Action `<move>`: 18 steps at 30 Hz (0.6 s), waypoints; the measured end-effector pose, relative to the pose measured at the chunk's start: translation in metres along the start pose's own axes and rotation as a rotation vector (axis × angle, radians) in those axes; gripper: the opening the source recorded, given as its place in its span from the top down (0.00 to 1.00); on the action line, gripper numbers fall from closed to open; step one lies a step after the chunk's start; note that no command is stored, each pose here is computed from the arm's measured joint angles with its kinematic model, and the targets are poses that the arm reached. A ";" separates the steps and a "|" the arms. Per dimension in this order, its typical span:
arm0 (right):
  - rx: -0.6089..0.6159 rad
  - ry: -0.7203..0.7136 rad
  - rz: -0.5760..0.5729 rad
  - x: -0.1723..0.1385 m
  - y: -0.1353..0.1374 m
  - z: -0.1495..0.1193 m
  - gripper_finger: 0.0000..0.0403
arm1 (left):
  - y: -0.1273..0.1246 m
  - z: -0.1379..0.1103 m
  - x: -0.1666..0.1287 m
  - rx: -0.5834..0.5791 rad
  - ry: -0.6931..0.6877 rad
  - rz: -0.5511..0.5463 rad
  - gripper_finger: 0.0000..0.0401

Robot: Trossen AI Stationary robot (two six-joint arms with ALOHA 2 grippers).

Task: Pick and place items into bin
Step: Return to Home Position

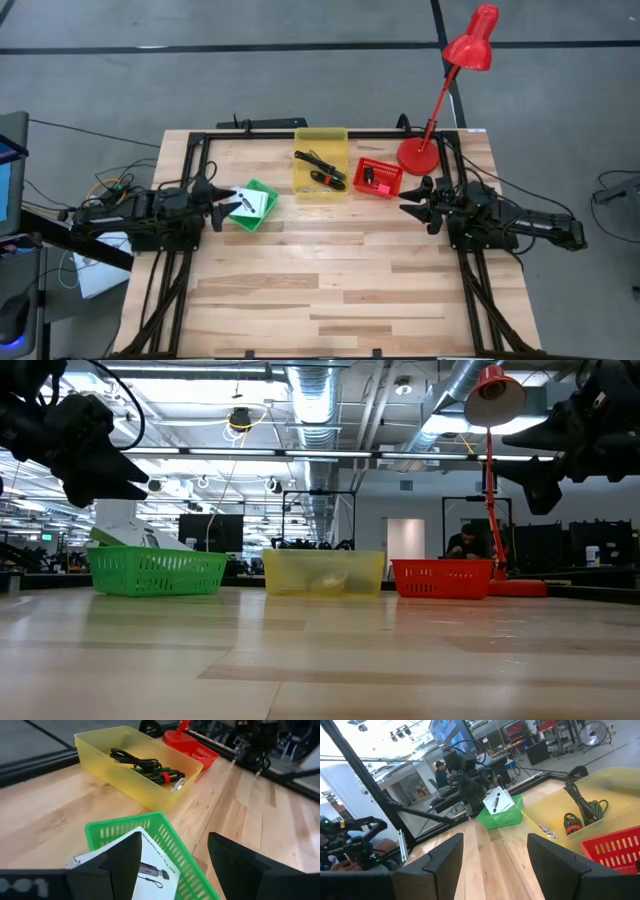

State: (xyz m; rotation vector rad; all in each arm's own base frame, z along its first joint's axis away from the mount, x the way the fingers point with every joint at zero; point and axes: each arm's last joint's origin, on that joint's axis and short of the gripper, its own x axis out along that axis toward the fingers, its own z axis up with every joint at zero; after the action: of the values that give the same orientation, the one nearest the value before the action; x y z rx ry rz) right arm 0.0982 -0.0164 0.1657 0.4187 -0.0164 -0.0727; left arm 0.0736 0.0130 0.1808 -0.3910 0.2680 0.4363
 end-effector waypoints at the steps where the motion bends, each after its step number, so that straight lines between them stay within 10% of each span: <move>1: 0.000 0.000 0.000 0.000 0.000 0.000 0.46 | 0.000 0.000 0.000 0.022 0.001 0.000 0.45; 10: 0.000 0.000 0.000 0.000 0.000 0.000 0.46 | -0.002 0.004 0.000 0.080 -0.034 -0.019 0.45; 18: 0.000 0.000 0.000 0.000 0.000 0.000 0.46 | -0.022 0.025 -0.007 0.407 -0.252 -0.423 0.45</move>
State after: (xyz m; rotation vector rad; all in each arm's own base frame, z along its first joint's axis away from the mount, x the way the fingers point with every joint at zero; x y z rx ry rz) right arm 0.0983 -0.0164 0.1655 0.4187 -0.0161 -0.0724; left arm 0.0812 0.0032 0.2125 0.0128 0.0214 0.0072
